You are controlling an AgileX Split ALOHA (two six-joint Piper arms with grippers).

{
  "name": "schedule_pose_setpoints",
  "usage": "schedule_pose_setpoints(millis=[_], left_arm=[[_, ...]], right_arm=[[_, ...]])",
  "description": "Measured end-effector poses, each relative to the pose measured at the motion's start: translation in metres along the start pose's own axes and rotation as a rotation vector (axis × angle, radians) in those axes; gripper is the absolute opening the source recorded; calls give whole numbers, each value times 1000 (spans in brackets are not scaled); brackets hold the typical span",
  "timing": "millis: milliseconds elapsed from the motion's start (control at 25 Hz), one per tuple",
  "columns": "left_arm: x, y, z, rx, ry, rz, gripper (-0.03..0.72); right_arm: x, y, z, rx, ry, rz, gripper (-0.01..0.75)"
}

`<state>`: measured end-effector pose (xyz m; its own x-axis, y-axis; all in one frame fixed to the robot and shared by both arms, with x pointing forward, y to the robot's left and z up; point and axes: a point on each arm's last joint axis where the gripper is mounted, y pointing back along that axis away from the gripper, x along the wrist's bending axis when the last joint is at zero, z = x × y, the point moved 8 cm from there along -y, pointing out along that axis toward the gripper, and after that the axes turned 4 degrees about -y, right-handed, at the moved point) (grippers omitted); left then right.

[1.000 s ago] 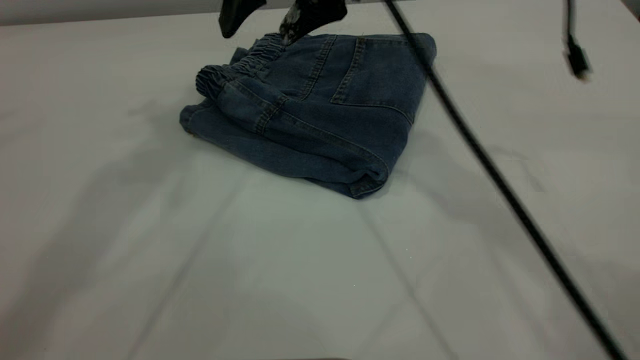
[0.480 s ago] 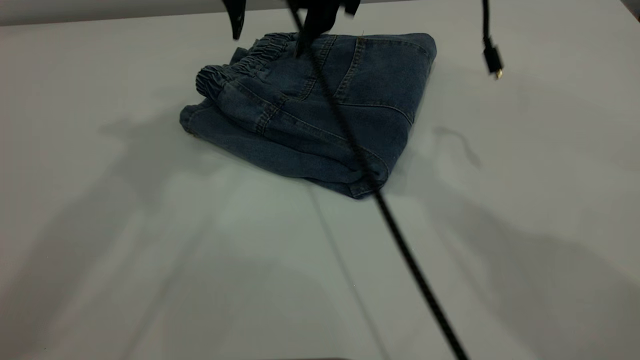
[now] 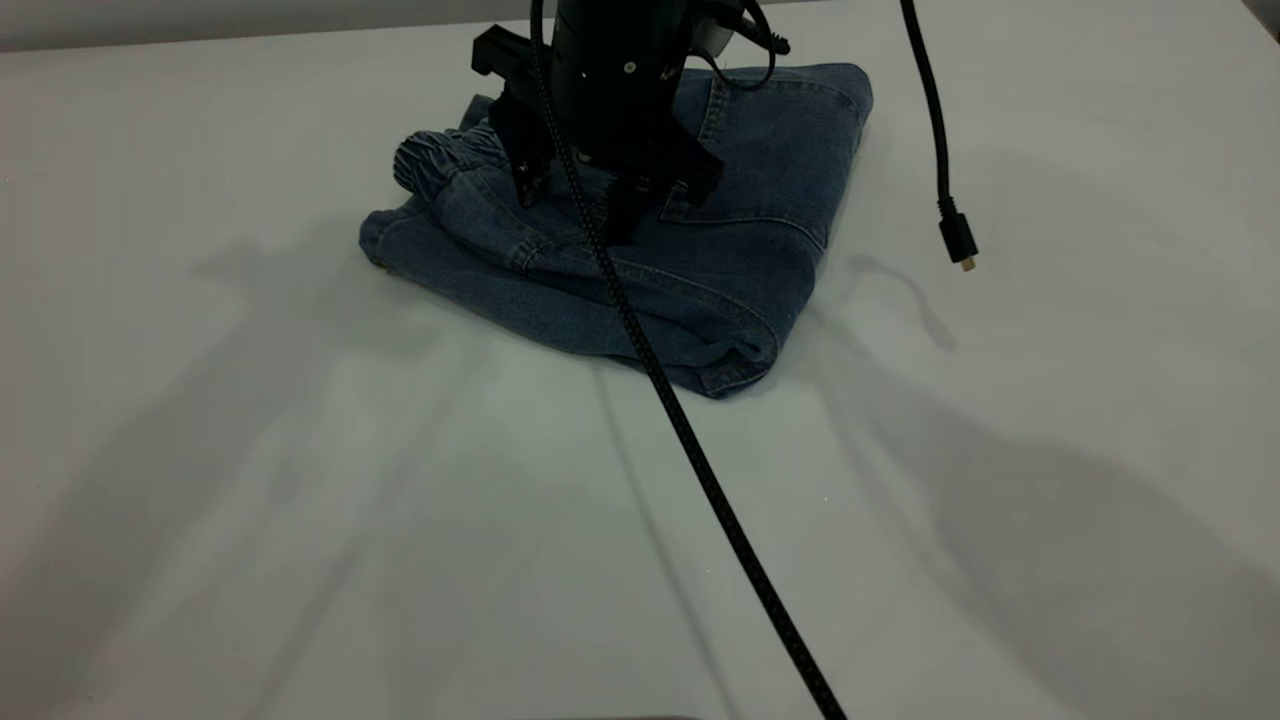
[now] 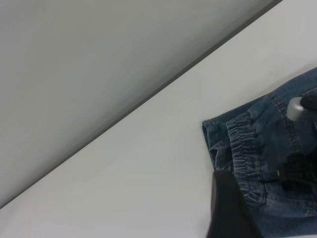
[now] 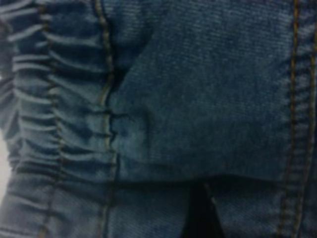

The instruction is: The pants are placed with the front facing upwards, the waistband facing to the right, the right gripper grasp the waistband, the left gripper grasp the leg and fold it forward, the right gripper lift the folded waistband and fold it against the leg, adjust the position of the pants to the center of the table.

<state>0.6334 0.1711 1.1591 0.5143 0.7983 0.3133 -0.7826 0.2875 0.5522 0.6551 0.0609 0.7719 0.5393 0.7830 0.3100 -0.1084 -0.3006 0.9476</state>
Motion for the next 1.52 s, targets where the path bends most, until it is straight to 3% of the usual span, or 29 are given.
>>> schedule_pose_setpoints(millis=[280,720,1040,1320,1520], left_arm=[[0,0,0,1,1,0,368],[0,0,0,2,2,-1,368],[0,0,0,3,2,-1,368],[0,0,0,3,1,-1,368],[0,0,-1,3,0,-1,368]], right_arm=[[-6,-5,-2,15,35,-32,471],[-17,-5,-13,44,268,-105,470],[-39,-1,-28,137,588,-239,470],[-40,-5,-60,170,970,-287,470],[-37,-8,-85,158,1137,-321,470]])
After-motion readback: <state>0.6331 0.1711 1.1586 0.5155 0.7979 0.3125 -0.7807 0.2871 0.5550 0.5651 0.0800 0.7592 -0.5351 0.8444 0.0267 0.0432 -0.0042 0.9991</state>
